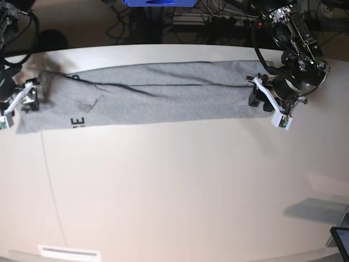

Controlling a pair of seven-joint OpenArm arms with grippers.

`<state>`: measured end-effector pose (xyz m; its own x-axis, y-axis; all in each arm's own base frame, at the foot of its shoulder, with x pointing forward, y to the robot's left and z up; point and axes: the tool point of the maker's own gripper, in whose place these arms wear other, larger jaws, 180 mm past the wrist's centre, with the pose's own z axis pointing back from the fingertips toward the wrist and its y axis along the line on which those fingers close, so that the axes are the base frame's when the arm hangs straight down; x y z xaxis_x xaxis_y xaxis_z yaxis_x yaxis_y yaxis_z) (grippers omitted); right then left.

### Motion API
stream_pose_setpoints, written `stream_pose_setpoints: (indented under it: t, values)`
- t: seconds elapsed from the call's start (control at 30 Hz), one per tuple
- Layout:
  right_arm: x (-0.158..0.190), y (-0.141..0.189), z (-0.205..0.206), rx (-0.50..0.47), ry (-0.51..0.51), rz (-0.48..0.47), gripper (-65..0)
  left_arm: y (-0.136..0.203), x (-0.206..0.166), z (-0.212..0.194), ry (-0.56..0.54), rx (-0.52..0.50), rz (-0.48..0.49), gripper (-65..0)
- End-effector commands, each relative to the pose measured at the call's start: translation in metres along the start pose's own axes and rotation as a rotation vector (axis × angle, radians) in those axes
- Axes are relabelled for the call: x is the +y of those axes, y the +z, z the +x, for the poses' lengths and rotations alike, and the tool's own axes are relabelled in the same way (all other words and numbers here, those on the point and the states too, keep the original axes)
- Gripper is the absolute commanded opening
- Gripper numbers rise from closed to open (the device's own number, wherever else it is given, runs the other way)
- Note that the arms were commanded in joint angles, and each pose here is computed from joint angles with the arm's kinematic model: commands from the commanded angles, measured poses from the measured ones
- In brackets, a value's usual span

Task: Fold the T-shirt properly
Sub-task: 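Grasp both ends of the folded strip and pull them straight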

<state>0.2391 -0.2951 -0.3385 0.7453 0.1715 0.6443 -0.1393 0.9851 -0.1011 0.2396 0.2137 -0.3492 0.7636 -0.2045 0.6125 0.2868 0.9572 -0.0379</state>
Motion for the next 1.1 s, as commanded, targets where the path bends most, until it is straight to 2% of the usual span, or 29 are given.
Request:
stream_pose_setpoints:
  t: [0.0,0.1,0.33,0.43,0.6,0.7,0.87,1.07]
  values:
    - [-0.003,0.004,0.014,-0.046,0.017,-0.006,-19.4,0.003,-0.004,0.005,-0.02,-0.021,-0.007,-38.8]
    - [0.0,0.003,0.014,-0.044,0.023,0.003,-19.4,-0.002,-0.019,-0.003,-0.041,0.002,-0.048,-38.8]
    - [0.028,-0.008,0.009,-0.014,0.068,0.078,-19.4,-0.01,-0.048,-0.007,-0.066,-0.029,-0.131,-38.0]
    - [0.034,-0.011,0.007,-0.005,0.074,0.098,-19.4,-0.015,-0.043,-0.016,0.006,-0.001,-0.118,-38.0]
    - [0.031,-0.032,-0.025,0.088,-0.006,0.13,-19.4,-0.032,-0.039,-0.046,0.088,0.085,-0.137,-38.0]
    - [0.03,-0.04,-0.035,0.094,-0.045,0.141,-19.4,-0.036,-0.026,-0.062,0.078,0.15,-0.099,-38.0]
    - [0.027,-0.046,-0.042,0.101,-0.071,0.146,-19.4,-0.039,-0.007,-0.058,0.022,0.184,-0.015,-38.0]
    - [0.023,-0.05,-0.023,0.061,-0.068,0.139,-19.4,-0.048,0.002,-0.037,0.022,0.155,-0.002,-38.0]
